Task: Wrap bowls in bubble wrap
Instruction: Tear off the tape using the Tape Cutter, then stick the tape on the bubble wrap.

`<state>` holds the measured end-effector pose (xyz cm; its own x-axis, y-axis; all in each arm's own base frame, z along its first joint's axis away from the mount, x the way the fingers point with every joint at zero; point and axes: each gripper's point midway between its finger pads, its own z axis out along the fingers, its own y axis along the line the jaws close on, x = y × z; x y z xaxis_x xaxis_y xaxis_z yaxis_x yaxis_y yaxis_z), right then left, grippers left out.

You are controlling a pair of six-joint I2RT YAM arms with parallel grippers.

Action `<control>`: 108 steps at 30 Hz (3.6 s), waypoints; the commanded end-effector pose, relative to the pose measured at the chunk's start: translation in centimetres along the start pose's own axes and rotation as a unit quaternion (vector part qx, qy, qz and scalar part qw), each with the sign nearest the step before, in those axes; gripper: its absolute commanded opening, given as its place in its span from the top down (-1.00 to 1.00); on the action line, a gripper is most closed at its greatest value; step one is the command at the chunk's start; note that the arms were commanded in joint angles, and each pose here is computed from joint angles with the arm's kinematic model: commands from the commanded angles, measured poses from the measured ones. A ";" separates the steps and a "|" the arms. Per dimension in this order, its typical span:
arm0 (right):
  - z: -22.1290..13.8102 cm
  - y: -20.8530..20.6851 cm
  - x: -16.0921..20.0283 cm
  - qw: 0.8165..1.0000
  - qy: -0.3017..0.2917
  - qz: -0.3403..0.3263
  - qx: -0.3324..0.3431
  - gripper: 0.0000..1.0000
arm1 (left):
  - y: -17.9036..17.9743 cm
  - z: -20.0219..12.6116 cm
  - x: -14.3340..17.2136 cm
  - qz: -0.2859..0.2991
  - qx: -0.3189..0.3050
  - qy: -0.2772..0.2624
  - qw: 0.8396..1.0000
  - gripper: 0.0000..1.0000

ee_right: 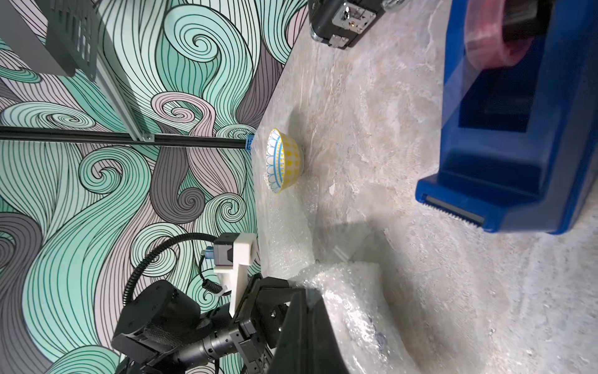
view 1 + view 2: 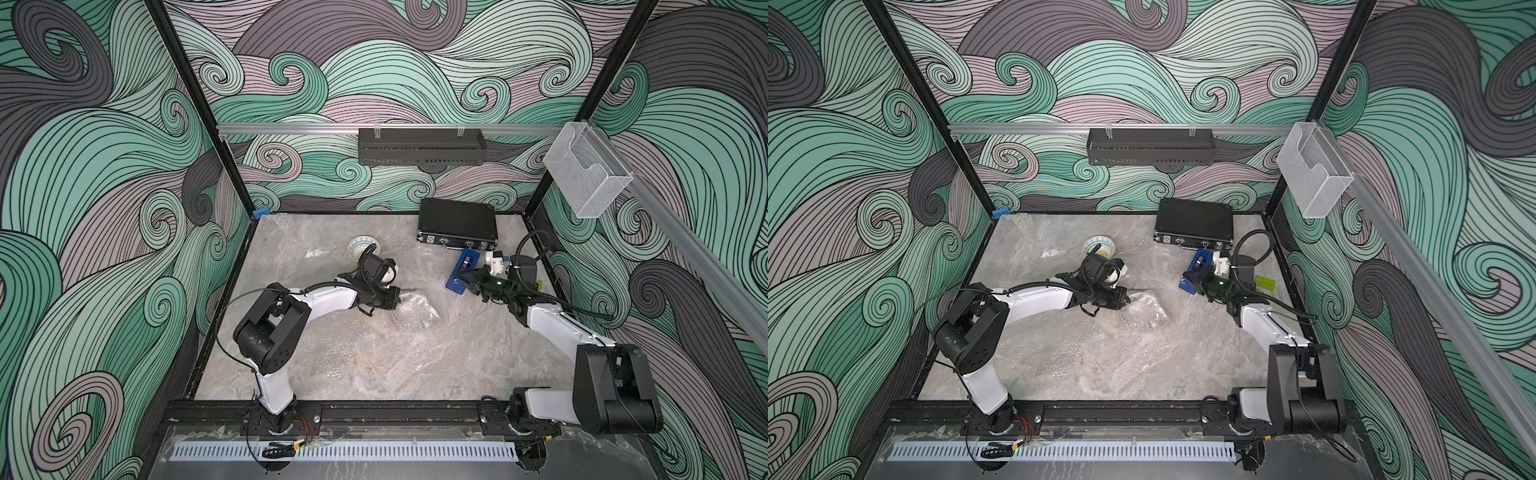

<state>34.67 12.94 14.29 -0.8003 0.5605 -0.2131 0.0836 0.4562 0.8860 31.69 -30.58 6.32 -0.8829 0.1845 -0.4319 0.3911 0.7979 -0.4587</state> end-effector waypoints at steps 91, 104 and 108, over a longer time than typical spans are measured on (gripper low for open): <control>9.2 5.9 12.1 0.983 0.105 -0.101 0.112 1.00 | -1.5 -1.3 -1.4 0.007 0.009 -0.018 1.000 1.00; 10.0 3.8 13.8 0.983 0.121 -0.082 0.115 1.00 | -1.1 -1.2 -1.1 0.007 -0.001 -0.013 1.000 1.00; 10.3 3.5 14.2 0.983 0.129 -0.071 0.113 1.00 | -0.9 -1.2 -0.8 0.011 -0.007 -0.008 1.000 1.00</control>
<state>29.80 29.24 10.03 -0.9347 0.2927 -0.2016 0.0627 0.6942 0.7171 31.49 -30.58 6.29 -0.8834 0.1892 -0.4288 0.3907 0.8027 -0.4507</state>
